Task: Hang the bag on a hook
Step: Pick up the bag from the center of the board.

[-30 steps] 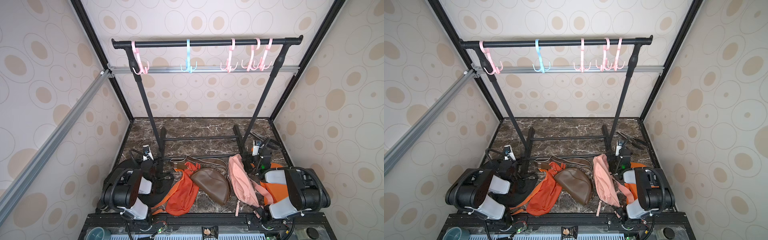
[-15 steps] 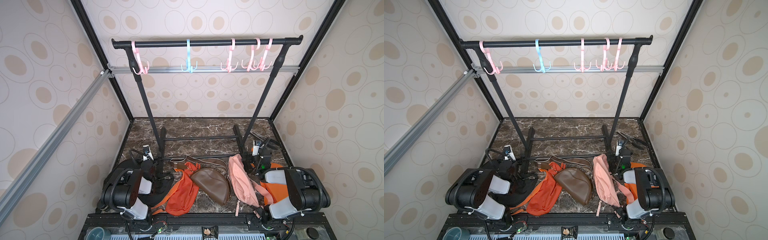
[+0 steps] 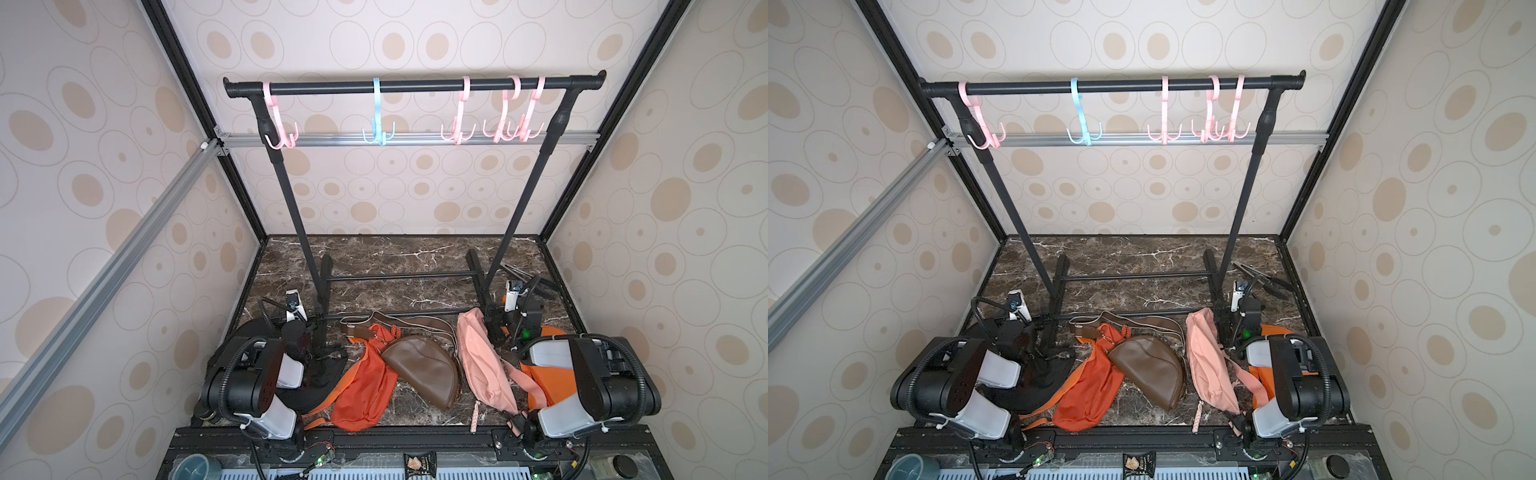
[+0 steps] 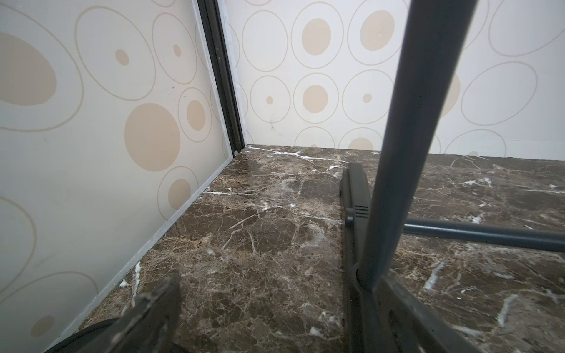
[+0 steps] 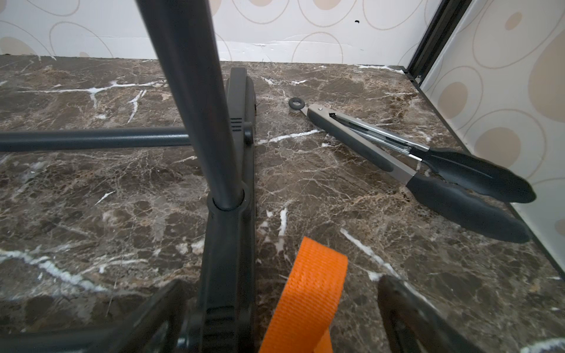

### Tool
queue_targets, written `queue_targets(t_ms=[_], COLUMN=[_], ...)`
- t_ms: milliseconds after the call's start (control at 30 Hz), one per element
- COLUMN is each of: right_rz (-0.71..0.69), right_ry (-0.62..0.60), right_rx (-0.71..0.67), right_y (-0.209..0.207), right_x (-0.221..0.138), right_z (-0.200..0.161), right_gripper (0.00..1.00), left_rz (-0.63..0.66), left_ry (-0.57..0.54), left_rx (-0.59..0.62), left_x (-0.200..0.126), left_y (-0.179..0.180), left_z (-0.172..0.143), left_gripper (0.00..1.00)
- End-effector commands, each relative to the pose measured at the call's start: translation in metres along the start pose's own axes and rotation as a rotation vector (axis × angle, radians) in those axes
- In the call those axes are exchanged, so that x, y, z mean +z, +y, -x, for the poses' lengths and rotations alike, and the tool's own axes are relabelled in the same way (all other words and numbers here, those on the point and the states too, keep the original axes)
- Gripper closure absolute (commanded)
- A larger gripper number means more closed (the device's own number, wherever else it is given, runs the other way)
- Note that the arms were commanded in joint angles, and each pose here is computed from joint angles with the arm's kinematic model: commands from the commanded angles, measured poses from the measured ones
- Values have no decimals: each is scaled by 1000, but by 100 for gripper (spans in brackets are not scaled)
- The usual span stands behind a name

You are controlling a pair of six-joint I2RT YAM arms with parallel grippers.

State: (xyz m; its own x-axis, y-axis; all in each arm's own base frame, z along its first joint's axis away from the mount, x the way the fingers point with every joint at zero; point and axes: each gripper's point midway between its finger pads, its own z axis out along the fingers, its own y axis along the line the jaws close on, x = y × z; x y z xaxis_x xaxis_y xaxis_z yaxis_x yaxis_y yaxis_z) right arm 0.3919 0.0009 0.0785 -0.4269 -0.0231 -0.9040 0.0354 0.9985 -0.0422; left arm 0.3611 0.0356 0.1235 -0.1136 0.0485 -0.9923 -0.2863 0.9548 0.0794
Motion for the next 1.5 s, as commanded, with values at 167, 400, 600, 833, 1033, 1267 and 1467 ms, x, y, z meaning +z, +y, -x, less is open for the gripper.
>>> queue_targets(t_ms=[167,400,600,833,1033,1267,1467], right_rz=[0,-252,29,361,536,646,653], right_ry=[-29,-187,-321,-295,-18,243,369], right_rx=[-13,47,629,793,537,83,-264], right_y=[3,-10,8,52,133,246,315], right_x=[2,-54,-88,-117,-126,-138,-131], right_z=[9,99,145,173,170,115,69], right_gripper=[0,0,0,0,0,0,9], left_rz=[27,55,-31,-356,-422,-345,-247], left_ry=[-45,-24,-109,-187,-132,57,114], left_rx=[-3,67,-199,-529,-552,-493,-405], left_x=[2,8,9,-42,-67,-75,-85], left_y=[2,-11,-20,-40,-42,-34,-16], left_z=[13,53,168,207,217,175,157], left_gripper=[0,0,0,0,0,0,0])
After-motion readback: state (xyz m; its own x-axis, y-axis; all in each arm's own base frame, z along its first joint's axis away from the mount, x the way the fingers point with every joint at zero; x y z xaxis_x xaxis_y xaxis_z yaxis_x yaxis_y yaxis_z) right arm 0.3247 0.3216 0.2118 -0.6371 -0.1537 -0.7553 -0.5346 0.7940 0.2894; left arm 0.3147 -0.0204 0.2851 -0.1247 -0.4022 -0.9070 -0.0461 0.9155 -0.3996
